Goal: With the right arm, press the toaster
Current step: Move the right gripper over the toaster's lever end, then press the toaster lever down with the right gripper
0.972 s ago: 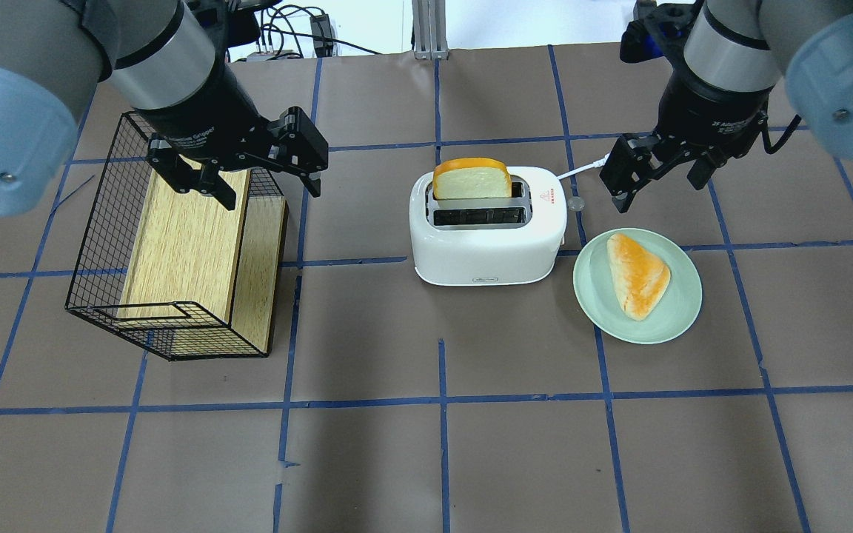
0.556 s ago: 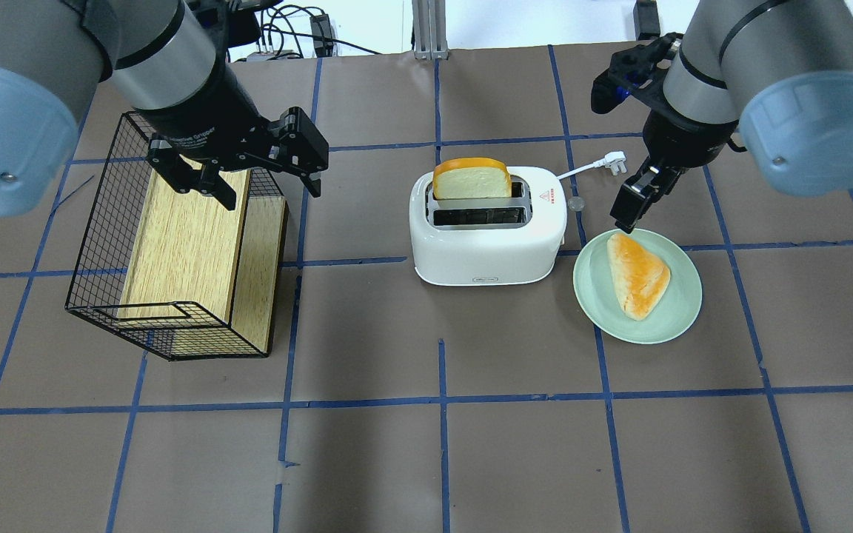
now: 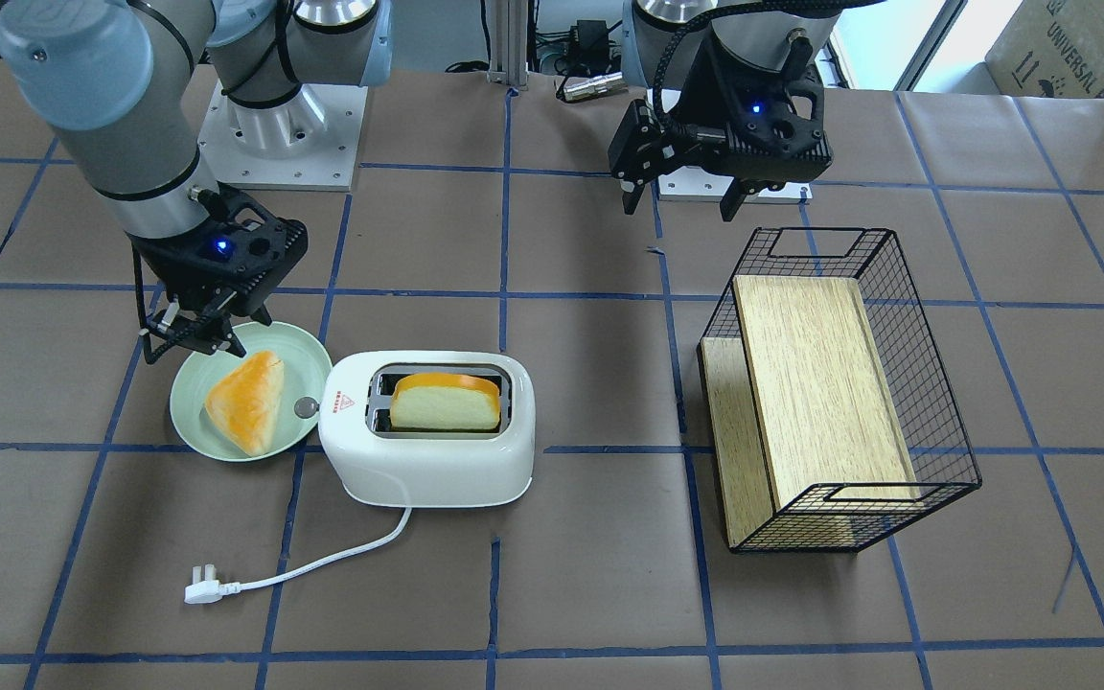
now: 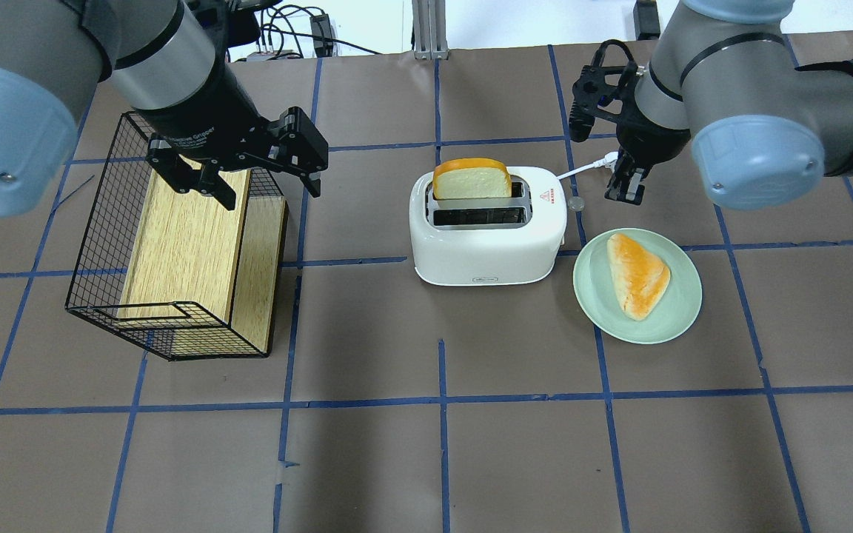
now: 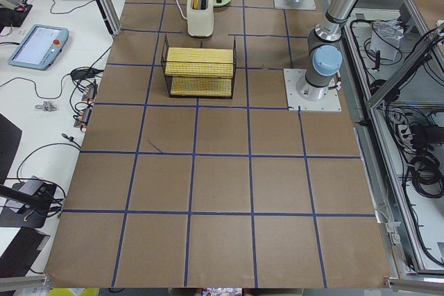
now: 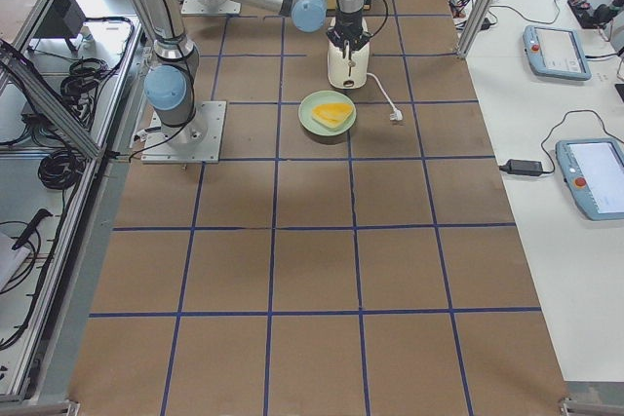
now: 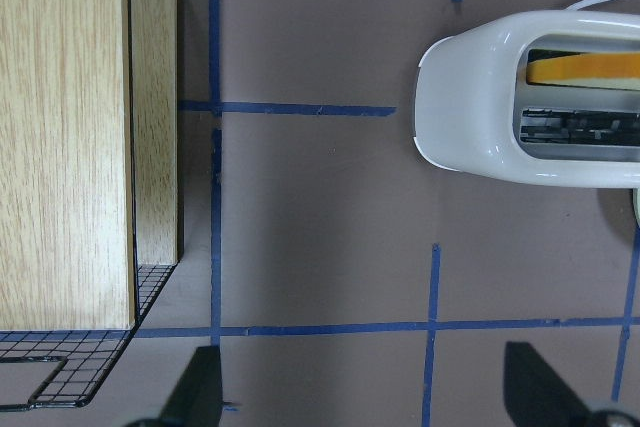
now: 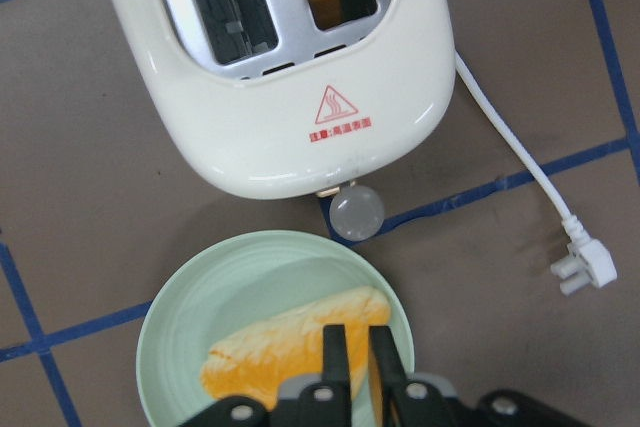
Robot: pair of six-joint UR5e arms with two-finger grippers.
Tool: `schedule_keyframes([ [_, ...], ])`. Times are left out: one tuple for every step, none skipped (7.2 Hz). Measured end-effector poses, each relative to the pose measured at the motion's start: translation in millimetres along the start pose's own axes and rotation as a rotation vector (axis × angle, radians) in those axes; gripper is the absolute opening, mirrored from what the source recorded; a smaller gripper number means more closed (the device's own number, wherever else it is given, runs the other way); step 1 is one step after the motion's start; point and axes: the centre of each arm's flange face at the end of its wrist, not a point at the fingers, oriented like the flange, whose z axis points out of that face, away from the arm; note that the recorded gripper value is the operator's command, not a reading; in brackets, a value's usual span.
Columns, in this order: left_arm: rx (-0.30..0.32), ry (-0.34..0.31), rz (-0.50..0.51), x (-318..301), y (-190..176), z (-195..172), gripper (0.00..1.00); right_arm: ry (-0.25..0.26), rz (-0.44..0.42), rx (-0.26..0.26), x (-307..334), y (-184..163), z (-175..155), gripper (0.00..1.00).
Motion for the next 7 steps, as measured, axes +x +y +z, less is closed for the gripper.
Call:
schedule_keyframes([
  [0.000, 0.000, 0.000, 0.1, 0.0, 0.0, 1.00, 0.000, -0.033, 0.040, 3.2, -5.1, 5.6, 0.10],
  [0.000, 0.000, 0.000, 0.1, 0.1, 0.0, 1.00, -0.007, -0.051, 0.069, 5.2, -8.9, 10.9, 0.10],
  [0.000, 0.000, 0.000, 0.1, 0.1, 0.0, 1.00, -0.008, -0.066, 0.083, 9.3, -11.2, 18.7, 0.10],
  [0.000, 0.000, 0.000, 0.1, 0.0, 0.0, 1.00, -0.004, -0.082, 0.089, 14.0, -12.6, 26.8, 0.10],
  [0.000, 0.000, 0.000, 0.0, 0.0, 0.0, 1.00, -0.009, -0.105, 0.089, 17.2, -13.2, 35.5, 0.10],
  [0.000, 0.000, 0.000, -0.1, 0.0, 0.0, 1.00, -0.021, -0.138, 0.086, 19.8, -13.2, 44.9, 0.10],
  [0.000, 0.000, 0.000, 0.0, 0.0, 0.0, 1.00, -0.035, -0.156, 0.082, 21.5, -13.0, 54.4, 0.10],
])
